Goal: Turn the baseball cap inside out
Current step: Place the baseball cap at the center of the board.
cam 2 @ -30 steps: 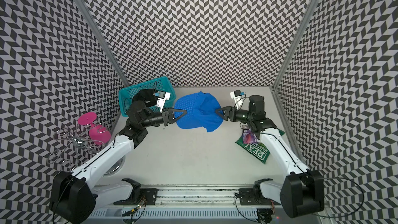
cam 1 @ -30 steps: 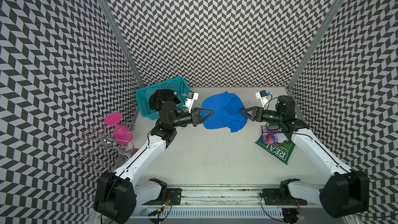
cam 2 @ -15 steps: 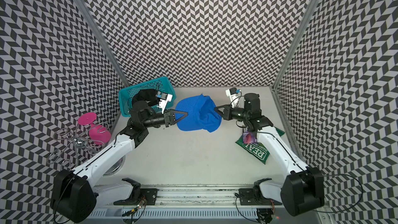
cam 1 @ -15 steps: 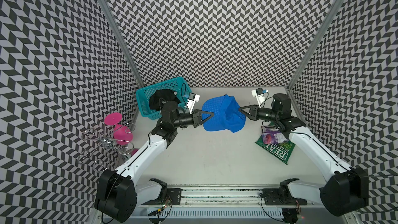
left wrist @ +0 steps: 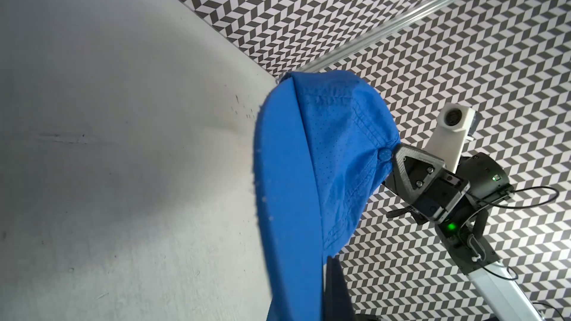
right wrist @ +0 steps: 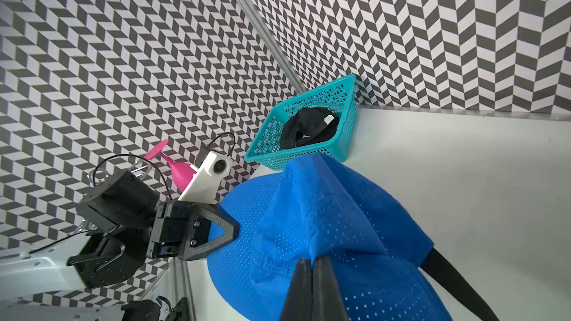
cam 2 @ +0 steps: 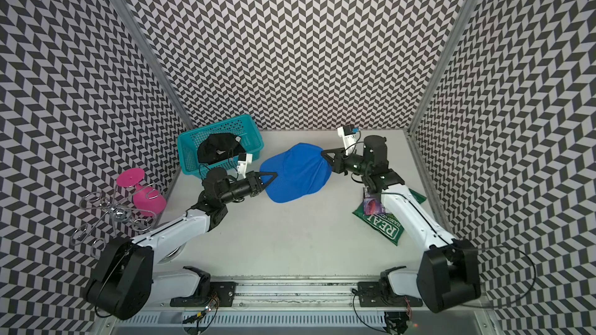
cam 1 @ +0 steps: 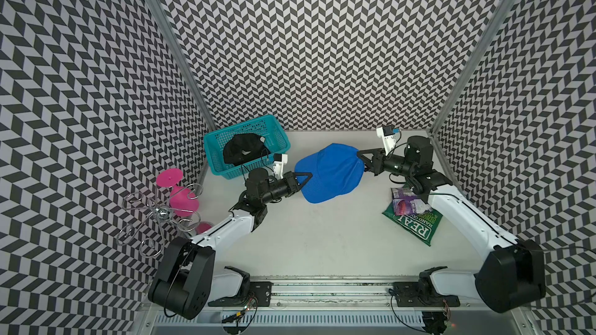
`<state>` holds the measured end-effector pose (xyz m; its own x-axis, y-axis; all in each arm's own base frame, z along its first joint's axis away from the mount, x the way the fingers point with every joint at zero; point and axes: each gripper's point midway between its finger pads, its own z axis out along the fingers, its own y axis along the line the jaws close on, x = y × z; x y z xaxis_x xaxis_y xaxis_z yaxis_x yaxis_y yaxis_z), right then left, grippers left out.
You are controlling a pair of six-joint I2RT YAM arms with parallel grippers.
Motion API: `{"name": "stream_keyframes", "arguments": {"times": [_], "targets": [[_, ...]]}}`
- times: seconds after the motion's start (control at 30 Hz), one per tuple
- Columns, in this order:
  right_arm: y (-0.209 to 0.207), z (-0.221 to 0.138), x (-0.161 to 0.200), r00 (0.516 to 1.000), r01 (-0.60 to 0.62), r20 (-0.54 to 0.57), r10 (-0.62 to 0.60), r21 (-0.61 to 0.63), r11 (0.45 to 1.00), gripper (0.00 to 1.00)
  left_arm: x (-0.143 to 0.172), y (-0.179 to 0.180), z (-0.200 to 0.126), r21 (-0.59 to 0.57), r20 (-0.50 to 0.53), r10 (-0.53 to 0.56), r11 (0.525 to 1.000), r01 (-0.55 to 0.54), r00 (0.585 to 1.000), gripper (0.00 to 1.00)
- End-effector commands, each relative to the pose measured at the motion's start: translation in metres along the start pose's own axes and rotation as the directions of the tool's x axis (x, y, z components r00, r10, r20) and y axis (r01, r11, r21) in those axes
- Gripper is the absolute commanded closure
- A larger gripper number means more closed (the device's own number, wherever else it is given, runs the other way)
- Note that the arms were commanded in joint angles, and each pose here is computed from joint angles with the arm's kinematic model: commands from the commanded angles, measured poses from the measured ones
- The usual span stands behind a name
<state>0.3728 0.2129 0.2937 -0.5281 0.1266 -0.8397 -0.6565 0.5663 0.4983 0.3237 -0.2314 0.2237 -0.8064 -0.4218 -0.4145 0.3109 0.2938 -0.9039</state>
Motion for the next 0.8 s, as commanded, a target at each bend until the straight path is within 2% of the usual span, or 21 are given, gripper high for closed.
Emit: {"name": "stream_keyframes", "arguments": {"times": [0.0,0.1,0.27,0.43,0.47,0.63,0.77], "targets": [[0.007,0.019,-0.027,0.984,0.171,0.066,-0.168,-0.056,0.984,1.00,-0.007,0.013,0.011,-0.004,0.038,-0.049,0.999,0.050,0.998,0.98],[-0.016,0.045,-0.023,0.972,0.235,0.023,-0.235,-0.010,0.972,1.00,-0.005,0.038,0.024,-0.045,0.031,-0.101,0.994,0.103,0.994,0.96],[-0.052,0.088,-0.020,0.932,0.359,-0.056,-0.358,0.009,0.933,1.00,0.001,0.082,0.035,-0.133,0.046,-0.188,0.972,0.193,0.981,0.81],[-0.078,0.134,-0.007,0.864,0.483,-0.161,-0.477,0.004,0.875,1.00,0.017,0.106,0.038,-0.193,0.005,-0.252,0.949,0.248,0.968,0.46],[-0.082,0.142,-0.005,0.851,0.504,-0.173,-0.496,0.003,0.864,1.00,0.018,0.107,0.034,-0.207,0.012,-0.251,0.946,0.248,0.968,0.38],[-0.089,0.167,-0.001,0.773,0.613,-0.184,-0.607,-0.027,0.790,1.00,0.021,0.115,0.013,-0.306,0.051,-0.217,0.926,0.222,0.975,0.17],[-0.094,0.181,-0.009,0.697,0.711,-0.155,-0.700,0.021,0.703,1.00,0.009,0.106,0.003,-0.345,0.067,-0.129,0.928,0.144,0.989,0.12]]}}
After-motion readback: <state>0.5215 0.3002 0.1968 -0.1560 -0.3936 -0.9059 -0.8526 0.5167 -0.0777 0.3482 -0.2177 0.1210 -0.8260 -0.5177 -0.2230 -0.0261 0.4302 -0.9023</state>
